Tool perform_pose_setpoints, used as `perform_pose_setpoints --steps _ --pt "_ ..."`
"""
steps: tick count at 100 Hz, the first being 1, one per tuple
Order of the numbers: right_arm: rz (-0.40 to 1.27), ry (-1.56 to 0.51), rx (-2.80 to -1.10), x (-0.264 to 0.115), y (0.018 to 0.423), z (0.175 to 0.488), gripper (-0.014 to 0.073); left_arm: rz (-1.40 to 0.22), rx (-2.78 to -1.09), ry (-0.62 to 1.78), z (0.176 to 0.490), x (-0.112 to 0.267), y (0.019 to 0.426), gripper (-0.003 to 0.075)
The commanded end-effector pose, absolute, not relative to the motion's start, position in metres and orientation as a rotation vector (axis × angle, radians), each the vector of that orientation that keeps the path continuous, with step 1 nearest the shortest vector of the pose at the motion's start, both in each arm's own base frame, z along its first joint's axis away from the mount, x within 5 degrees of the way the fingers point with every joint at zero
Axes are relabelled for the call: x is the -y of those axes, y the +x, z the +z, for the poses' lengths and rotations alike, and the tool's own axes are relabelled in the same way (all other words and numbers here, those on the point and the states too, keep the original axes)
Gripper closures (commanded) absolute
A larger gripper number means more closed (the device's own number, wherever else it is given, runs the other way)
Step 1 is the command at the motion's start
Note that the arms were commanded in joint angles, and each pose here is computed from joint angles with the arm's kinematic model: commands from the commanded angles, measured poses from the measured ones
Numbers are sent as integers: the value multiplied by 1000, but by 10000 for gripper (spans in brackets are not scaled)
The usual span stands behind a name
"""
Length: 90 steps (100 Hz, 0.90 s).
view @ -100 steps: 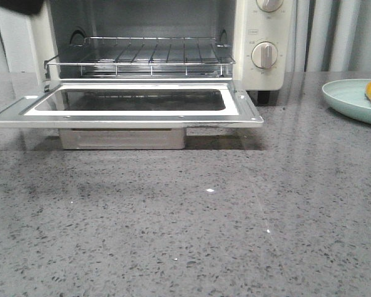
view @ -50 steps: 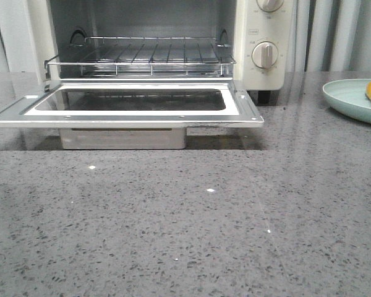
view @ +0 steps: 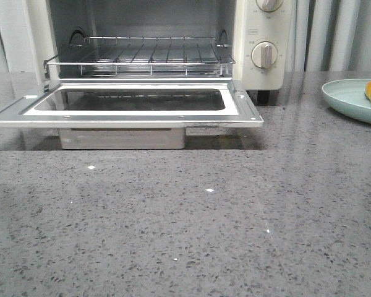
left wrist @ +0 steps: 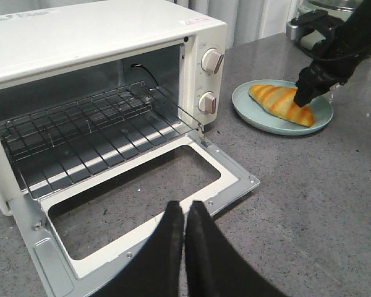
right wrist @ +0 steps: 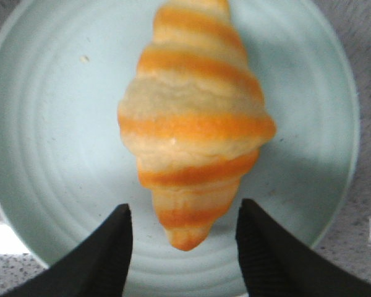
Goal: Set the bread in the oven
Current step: 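Grasp the orange-striped croissant with the right gripper and lift it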
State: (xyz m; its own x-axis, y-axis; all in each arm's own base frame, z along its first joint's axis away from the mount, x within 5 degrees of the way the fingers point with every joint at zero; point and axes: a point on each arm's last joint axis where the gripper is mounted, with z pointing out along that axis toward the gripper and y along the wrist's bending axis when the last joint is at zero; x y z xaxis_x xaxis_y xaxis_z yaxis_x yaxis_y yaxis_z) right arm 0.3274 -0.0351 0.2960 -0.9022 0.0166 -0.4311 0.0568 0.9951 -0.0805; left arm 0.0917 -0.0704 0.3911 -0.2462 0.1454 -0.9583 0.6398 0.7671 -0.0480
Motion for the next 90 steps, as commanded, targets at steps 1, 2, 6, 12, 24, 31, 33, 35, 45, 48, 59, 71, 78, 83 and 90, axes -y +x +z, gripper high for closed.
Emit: perform_pose_setpoints --steps 1,2,6,12,24,31,33,35,45,48,59,71,78,83,90 --pt "-130 58 -2639 35 332 307 254 -546 -1707 561 407 69 91 741" --pt "-130 58 -2645 35 333 305 255 -546 -1707 561 407 69 91 742" --pt "-126 59 -2661 35 336 300 255 -546 -1707 561 407 69 91 742" --pt "-124 59 -2696 36 340 291 256 -546 -1707 561 407 69 91 742" --pt "-121 59 -2750 36 345 276 264 -546 -1707 561 407 69 91 742" --pt "-120 59 -2767 37 347 271 340 -546 -1708 562 407 69 91 742" --pt "-120 59 -2769 37 348 270 378 -549 -1708 561 407 69 91 742" --pt "-120 59 -2772 37 348 270 424 -552 -1708 560 407 69 91 741" --pt "-120 59 -2767 37 349 269 671 -570 -1709 553 408 70 90 742" --pt "-120 64 -2763 37 349 269 659 -576 -1709 551 408 70 90 742" --pt "-121 63 -2735 37 349 273 652 -588 -1709 546 408 71 90 742" --pt "-121 76 -2636 37 344 294 652 -588 -1709 546 408 71 90 742" --pt "-124 74 -2543 36 336 316 652 -588 -1709 546 408 71 90 742" --pt "-126 73 -2474 35 328 333 652 -588 -1709 546 408 71 90 742" --pt "-130 72 -2385 33 312 358 652 -588 -1709 546 408 71 90 742"
